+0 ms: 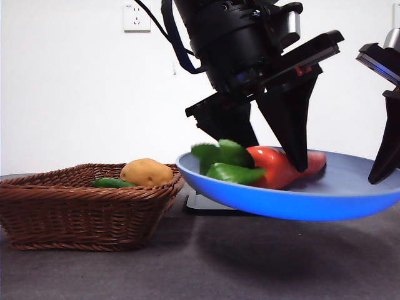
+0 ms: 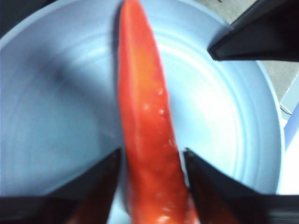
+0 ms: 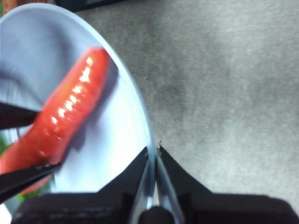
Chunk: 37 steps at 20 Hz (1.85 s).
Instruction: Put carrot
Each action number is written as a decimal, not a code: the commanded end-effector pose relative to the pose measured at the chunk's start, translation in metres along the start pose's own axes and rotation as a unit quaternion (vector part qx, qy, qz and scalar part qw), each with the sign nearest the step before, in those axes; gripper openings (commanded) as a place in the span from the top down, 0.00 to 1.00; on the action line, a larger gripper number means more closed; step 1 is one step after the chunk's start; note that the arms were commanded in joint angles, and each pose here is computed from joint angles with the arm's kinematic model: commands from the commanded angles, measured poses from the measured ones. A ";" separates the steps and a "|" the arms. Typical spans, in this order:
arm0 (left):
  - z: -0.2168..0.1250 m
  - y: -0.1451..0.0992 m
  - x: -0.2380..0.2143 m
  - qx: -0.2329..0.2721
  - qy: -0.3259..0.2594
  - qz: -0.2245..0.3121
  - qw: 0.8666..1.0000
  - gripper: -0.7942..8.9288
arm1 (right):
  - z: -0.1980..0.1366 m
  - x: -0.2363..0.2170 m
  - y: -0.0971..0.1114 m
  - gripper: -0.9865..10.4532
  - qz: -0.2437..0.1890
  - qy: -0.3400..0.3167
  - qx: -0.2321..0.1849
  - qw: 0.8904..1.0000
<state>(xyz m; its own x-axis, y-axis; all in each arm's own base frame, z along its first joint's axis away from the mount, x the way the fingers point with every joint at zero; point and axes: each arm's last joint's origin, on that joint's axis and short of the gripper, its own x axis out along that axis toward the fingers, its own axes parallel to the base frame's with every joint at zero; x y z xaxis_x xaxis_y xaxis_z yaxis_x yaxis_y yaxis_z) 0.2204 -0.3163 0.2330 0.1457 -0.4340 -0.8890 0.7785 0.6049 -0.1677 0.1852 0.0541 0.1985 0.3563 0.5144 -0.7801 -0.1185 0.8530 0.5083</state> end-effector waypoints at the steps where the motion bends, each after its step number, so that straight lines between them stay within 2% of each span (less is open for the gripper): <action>1: 0.000 -0.005 0.003 0.008 0.016 -0.007 1.000 0.62 | 0.002 -0.002 0.002 0.91 0.004 0.004 0.000 1.000; 3: 0.000 -0.004 -0.010 0.005 0.030 -0.013 0.999 0.62 | 0.001 -0.003 0.002 0.91 -0.003 0.012 0.005 1.000; 6: 0.002 -0.007 -0.045 0.032 0.029 -0.012 0.999 0.62 | 0.007 -0.008 0.002 0.91 -0.008 0.010 0.013 1.000; 10: -0.003 -0.011 -0.108 0.054 -0.005 -0.010 0.998 0.63 | 0.034 -0.012 -0.004 0.91 -0.023 0.004 0.027 0.999; 15: -0.037 -0.016 -0.186 0.068 -0.054 -0.010 0.996 0.63 | 0.091 0.000 -0.011 0.91 -0.033 0.002 0.030 0.999; 20: -0.073 -0.021 -0.241 0.070 -0.104 -0.012 0.992 0.63 | 0.149 0.038 -0.022 0.91 -0.037 0.018 0.040 0.998; 25: -0.087 -0.022 -0.256 0.060 -0.112 -0.013 0.992 0.63 | 0.184 0.083 -0.042 0.91 -0.039 0.019 0.051 0.998; 28: -0.086 -0.020 -0.255 0.057 -0.113 0.014 0.992 0.63 | 0.187 0.095 -0.050 0.91 -0.039 0.010 0.055 0.998; 30: -0.085 -0.019 -0.254 0.055 -0.112 0.032 0.992 0.63 | 0.187 0.096 -0.052 0.91 -0.055 0.008 0.056 0.997; 33: -0.085 -0.019 -0.254 0.054 -0.115 0.040 0.991 0.63 | 0.187 0.096 -0.053 0.83 -0.061 0.007 0.057 0.996; 35: -0.083 -0.016 -0.253 0.048 -0.117 0.084 0.988 0.63 | 0.189 0.095 -0.054 0.78 -0.062 0.000 0.056 0.997; 37: -0.080 -0.011 -0.251 0.039 -0.119 0.162 0.979 0.63 | 0.190 0.093 -0.056 0.73 -0.063 -0.004 0.064 0.996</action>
<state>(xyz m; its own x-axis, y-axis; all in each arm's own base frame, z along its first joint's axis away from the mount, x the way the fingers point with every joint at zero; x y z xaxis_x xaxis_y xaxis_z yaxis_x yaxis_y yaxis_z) 0.1243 -0.1573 0.4209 0.4999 -0.3832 -0.7767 0.7250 0.6758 0.1332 0.3955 0.0370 0.1672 0.3575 0.4062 -0.8409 0.0400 0.8929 0.4484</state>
